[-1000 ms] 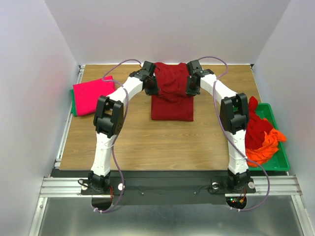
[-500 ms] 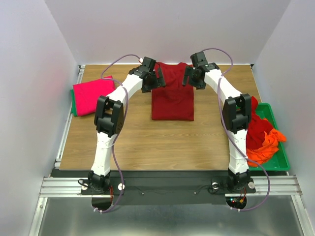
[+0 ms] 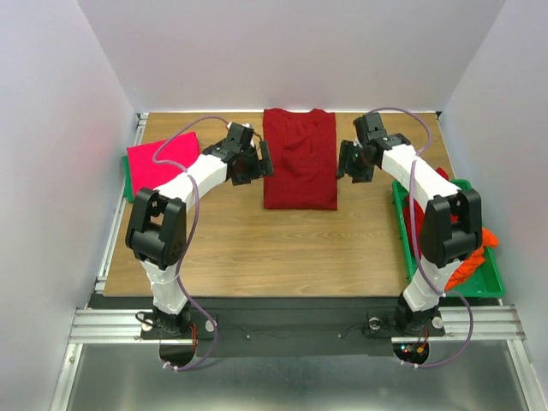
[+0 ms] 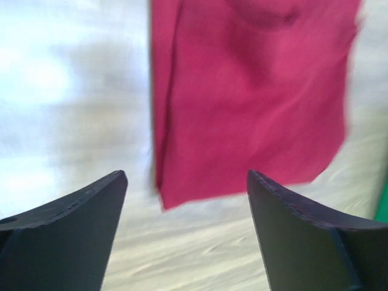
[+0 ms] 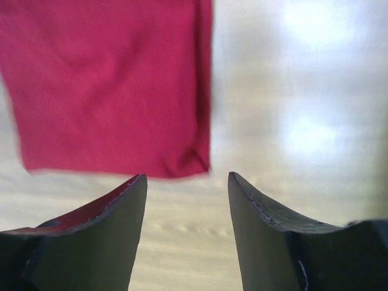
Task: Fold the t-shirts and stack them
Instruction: Fold the tshirt
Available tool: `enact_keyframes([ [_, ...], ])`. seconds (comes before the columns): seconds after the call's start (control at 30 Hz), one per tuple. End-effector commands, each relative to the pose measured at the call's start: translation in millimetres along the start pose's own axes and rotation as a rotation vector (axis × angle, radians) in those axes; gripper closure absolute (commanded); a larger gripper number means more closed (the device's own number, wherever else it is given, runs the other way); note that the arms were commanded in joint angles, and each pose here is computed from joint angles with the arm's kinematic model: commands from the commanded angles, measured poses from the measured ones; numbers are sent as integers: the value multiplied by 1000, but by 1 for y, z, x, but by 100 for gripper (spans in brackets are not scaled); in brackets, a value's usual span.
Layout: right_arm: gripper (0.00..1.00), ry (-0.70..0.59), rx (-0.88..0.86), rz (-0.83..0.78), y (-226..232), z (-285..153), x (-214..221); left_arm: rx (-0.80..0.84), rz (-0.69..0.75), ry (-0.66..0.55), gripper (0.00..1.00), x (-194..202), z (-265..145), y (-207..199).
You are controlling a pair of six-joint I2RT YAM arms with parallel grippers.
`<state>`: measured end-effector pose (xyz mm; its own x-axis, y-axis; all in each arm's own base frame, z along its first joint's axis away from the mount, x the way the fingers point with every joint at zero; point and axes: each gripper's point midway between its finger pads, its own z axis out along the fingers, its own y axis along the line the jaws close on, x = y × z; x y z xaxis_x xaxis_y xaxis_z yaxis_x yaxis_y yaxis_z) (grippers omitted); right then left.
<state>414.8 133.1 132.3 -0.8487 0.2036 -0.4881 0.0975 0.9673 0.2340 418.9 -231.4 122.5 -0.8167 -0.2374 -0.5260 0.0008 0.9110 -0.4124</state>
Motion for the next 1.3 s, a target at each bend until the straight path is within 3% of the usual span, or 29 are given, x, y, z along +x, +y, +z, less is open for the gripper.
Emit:
enact_keyframes([
  [0.0,41,13,-100,-25,7,-1,24,78,7,12,12,22,-5,-11],
  [0.33,47,64,-137,-74,-1,21,58,82,40,24,10,34,10,-37],
  [0.57,50,56,-171,-108,4,29,53,-13,28,47,12,48,20,-18],
  [1.27,60,121,-244,-154,18,59,57,-94,72,121,14,66,39,-1],
])
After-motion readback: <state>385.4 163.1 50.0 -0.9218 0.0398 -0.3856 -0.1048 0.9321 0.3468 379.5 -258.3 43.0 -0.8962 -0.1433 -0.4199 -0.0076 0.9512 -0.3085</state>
